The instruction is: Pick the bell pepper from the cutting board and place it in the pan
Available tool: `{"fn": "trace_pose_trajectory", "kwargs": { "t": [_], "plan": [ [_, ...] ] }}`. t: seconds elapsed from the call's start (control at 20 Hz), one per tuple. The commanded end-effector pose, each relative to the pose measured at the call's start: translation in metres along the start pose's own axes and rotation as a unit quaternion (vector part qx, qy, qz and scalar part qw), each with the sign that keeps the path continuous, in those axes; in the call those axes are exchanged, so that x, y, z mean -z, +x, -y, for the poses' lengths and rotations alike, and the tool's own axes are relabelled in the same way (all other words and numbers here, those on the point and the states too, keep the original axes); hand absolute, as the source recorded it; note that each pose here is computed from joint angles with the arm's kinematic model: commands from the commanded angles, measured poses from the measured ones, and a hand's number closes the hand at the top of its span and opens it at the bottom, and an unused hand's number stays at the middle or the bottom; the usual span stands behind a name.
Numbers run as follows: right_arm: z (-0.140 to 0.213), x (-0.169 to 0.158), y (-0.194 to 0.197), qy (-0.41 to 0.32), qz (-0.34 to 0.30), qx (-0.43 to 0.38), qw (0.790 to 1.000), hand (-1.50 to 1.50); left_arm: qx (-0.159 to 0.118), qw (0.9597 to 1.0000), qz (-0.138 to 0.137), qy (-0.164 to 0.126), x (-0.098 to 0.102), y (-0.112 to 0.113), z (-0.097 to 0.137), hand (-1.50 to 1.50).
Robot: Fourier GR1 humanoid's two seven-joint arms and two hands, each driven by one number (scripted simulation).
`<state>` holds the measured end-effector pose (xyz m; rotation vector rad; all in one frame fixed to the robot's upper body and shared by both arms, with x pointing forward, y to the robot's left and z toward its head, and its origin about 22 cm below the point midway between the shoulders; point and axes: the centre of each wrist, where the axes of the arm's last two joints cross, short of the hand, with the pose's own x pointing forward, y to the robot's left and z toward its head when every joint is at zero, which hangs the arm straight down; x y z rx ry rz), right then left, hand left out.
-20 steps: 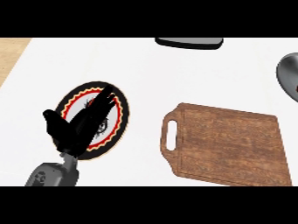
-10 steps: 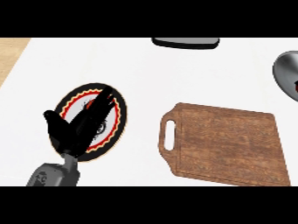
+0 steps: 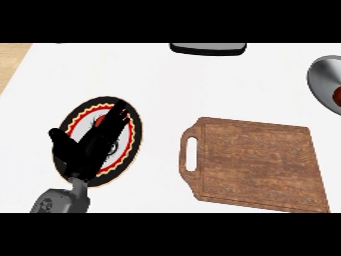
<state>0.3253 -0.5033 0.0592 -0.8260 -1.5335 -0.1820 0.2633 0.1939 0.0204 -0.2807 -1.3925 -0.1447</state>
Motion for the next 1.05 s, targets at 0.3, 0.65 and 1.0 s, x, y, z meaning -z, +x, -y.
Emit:
{"fn": "trace_pose_trajectory", "kwargs": {
  "t": [0.3, 0.65, 1.0],
  "plan": [
    [0.072, -0.028, -0.038, 0.092, 0.018, 0.069, 0.993, -1.5, -0.006, 0.9999, -0.008, 0.01, -0.011, -0.003, -0.008, 0.0],
    [0.098, -0.037, -0.044, 0.127, 0.029, 0.077, 0.989, -1.5, -0.002, 0.9999, -0.005, 0.013, -0.007, -0.006, -0.017, 0.0],
    [0.099, -0.047, -0.055, 0.143, 0.031, 0.078, 0.986, -1.5, -0.003, 0.9999, -0.008, 0.011, -0.007, -0.004, -0.016, 0.0]
  ]
}}
